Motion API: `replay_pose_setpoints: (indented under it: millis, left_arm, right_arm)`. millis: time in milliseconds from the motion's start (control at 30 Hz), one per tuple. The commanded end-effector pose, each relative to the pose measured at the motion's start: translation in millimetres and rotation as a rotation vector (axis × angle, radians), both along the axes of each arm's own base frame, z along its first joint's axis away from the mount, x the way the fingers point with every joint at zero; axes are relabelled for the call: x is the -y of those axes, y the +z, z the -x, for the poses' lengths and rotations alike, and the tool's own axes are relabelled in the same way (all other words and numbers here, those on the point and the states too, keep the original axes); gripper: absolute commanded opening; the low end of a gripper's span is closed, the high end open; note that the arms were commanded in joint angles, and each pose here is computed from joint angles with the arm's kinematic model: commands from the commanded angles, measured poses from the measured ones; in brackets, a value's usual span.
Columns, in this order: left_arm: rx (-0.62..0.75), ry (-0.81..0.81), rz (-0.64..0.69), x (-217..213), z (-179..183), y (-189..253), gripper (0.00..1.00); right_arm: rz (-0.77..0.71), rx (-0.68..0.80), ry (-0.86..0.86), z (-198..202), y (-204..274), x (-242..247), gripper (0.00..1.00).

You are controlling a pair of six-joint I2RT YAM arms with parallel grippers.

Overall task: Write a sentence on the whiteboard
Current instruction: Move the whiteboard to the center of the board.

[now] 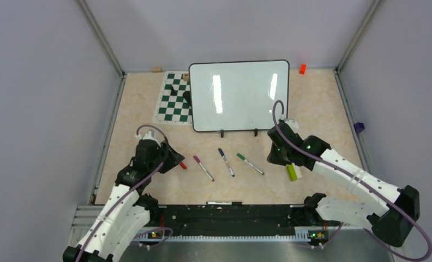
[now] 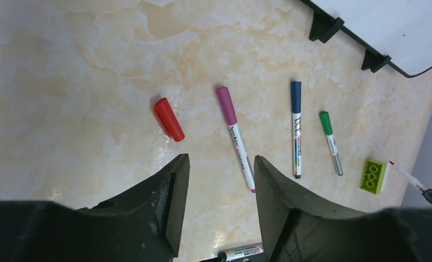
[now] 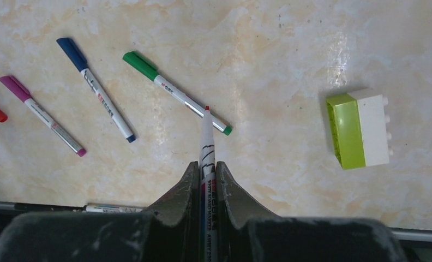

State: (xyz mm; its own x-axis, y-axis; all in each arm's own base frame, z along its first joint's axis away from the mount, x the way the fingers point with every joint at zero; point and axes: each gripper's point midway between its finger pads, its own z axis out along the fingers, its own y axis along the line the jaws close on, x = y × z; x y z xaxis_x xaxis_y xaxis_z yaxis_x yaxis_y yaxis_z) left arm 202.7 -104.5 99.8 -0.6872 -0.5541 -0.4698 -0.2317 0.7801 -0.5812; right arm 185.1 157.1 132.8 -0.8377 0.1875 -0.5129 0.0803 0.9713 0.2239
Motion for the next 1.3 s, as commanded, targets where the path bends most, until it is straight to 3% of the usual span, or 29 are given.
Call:
replay_pose_setpoints:
  millis: [0, 267, 367, 400, 433, 467, 500, 667, 833, 967, 1167, 1200, 1233, 1267]
  left_arm:
    - [0.059, -0.028, 0.017, 5, -5, 26, 0.52]
    - [0.167, -0.201, 0.108, 33, -8, 52, 0.52]
    - [0.211, -0.235, 0.112, 37, -9, 57, 0.57]
    - [0.223, -0.241, 0.111, 38, -10, 58, 0.63]
    - [0.229, -0.244, 0.112, 38, -10, 58, 0.76]
    - [0.243, -0.252, 0.11, 39, -11, 60, 0.95]
    - [0.255, -0.256, 0.111, 39, -12, 60, 0.98]
    - [0.404, -0.274, 0.117, 45, -31, 71, 0.99]
    - [0.478, -0.237, 0.018, 33, -51, 78, 0.99]
    - [0.457, -0.204, -0.055, 23, -62, 77, 0.99]
    - [0.465, -0.175, -0.038, 22, -64, 81, 0.99]
    - [0.458, -0.163, -0.039, 21, -65, 79, 0.86]
    - [0.452, -0.159, -0.042, 20, -66, 78, 0.64]
    - [0.428, -0.161, -0.053, 20, -67, 74, 0.53]
  right_arm:
    - [-0.112, -0.04, -0.03, -4, 19, -9, 0.0]
    - [-0.063, -0.126, 0.063, -3, 4, -8, 0.0]
    - [-0.061, -0.125, 0.102, -3, 0, -10, 0.0]
    - [-0.058, -0.119, 0.114, -3, 0, -9, 0.0]
    - [-0.053, -0.105, 0.13, -4, 1, -9, 0.0]
    - [-0.051, -0.088, 0.148, -6, 3, -9, 0.0]
    - [-0.057, -0.066, 0.164, -8, 8, -11, 0.0]
    - [-0.114, 0.082, 0.23, -22, 39, -21, 0.0]
    - [-0.194, 0.291, 0.252, -39, 57, -29, 0.0]
    - [-0.224, 0.433, 0.191, -54, 79, -24, 0.0]
    - [-0.204, 0.538, 0.182, -66, 106, -20, 0.0]
    - [-0.21, 0.543, 0.188, -66, 108, -21, 0.0]
    - [-0.214, 0.545, 0.195, -66, 110, -23, 0.0]
    - [-0.216, 0.542, 0.203, -66, 110, -24, 0.0]
